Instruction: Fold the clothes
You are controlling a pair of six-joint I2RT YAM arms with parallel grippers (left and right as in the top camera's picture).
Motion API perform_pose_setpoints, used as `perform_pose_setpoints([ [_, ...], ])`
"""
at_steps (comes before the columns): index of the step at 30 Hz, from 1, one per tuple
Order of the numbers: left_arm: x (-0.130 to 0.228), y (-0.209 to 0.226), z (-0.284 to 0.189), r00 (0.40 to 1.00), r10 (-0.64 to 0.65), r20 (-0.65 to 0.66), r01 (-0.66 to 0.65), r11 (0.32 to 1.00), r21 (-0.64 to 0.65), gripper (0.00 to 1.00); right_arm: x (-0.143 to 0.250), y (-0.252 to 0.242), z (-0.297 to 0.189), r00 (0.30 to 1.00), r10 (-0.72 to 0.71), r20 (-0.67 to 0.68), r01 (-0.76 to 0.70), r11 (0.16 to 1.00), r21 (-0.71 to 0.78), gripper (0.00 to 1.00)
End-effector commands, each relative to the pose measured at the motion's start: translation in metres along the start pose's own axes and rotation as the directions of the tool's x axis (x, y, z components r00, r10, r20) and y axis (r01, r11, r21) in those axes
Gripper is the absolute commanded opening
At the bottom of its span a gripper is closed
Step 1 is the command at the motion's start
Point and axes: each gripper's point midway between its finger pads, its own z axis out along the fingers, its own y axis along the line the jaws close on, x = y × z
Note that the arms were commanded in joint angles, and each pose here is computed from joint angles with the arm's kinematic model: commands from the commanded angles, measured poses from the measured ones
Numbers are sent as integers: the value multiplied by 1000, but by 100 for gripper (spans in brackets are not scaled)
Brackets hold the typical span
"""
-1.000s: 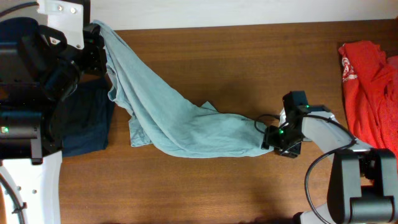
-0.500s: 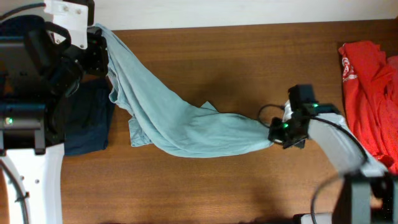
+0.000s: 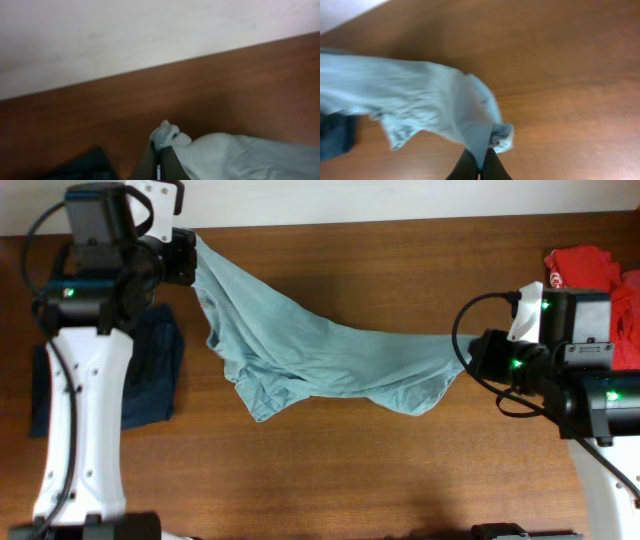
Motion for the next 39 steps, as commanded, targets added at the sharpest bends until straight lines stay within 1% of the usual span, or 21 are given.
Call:
perform_pose_setpoints([
  [1, 10, 4, 29, 999, 13, -49, -13, 1000, 2, 0, -21, 45, -35, 992, -82, 99, 101, 975, -199, 4],
  [2, 14, 5, 36, 998, 11, -66, -10, 1000, 5, 1, -27, 51, -44, 987, -91, 133, 119, 969, -218, 4],
  [4, 27, 6, 54, 994, 3, -112, -2, 1000, 12, 1, -49, 67, -75, 962, -114, 248, 176, 955, -241, 4],
  [9, 37, 6, 67, 989, -1, -146, 4, 1000, 17, 1, -70, 84, -111, 922, -132, 363, 234, 939, -252, 4],
  [12, 39, 5, 68, 988, 0, -154, 3, 1000, 20, 2, -76, 89, -121, 907, -137, 398, 253, 933, -255, 4],
  [16, 39, -2, 69, 987, 27, -156, -22, 999, 34, 6, -85, 94, -130, 885, -142, 444, 277, 926, -256, 4],
  [19, 39, -2, 69, 987, 37, -157, -32, 999, 35, 5, -89, 95, -137, 873, -143, 466, 285, 926, -249, 4],
  [21, 40, 0, 69, 986, 43, -160, -39, 999, 27, 1, -94, 88, -138, 865, -139, 482, 267, 941, -207, 4],
  [23, 41, 7, 68, 985, 43, -169, -46, 999, -14, 1, -97, 77, -139, 858, -133, 496, 234, 961, -146, 4],
  [24, 42, 9, 68, 984, 43, -172, -48, 998, -27, 4, -98, 73, -139, 858, -132, 497, 223, 966, -128, 4],
  [26, 41, 10, 68, 984, 43, -172, -49, 998, -35, 17, -96, 71, -139, 861, -131, 492, 217, 969, -121, 4],
  [28, 41, 10, 68, 984, 43, -172, -49, 998, -34, 20, -95, 71, -138, 863, -131, 489, 215, 969, -121, 4],
  [29, 41, 10, 68, 984, 43, -172, -49, 998, -31, 26, -95, 71, -138, 863, -131, 488, 215, 969, -121, 4],
  [30, 42, 6, 68, 984, 44, -173, -48, 999, -19, 40, -95, 71, -138, 863, -131, 488, 216, 969, -122, 4],
  [33, 50, -13, 67, 978, 49, -202, -37, 997, 65, 54, -95, 71, -138, 863, -130, 487, 215, 969, -121, 4],
  [34, 54, -23, 66, 974, 54, -219, -33, 994, 100, 56, -95, 71, -138, 865, -130, 485, 214, 969, -121, 4],
  [37, 71, -53, 61, 956, 78, -283, -23, 981, 194, 55, -93, 69, -135, 873, -129, 470, 208, 971, -120, 4],
  [39, 87, -80, 53, 932, 106, -347, -11, 964, 266, 51, -91, 67, -130, 884, -126, 451, 199, 973, -117, 4],
])
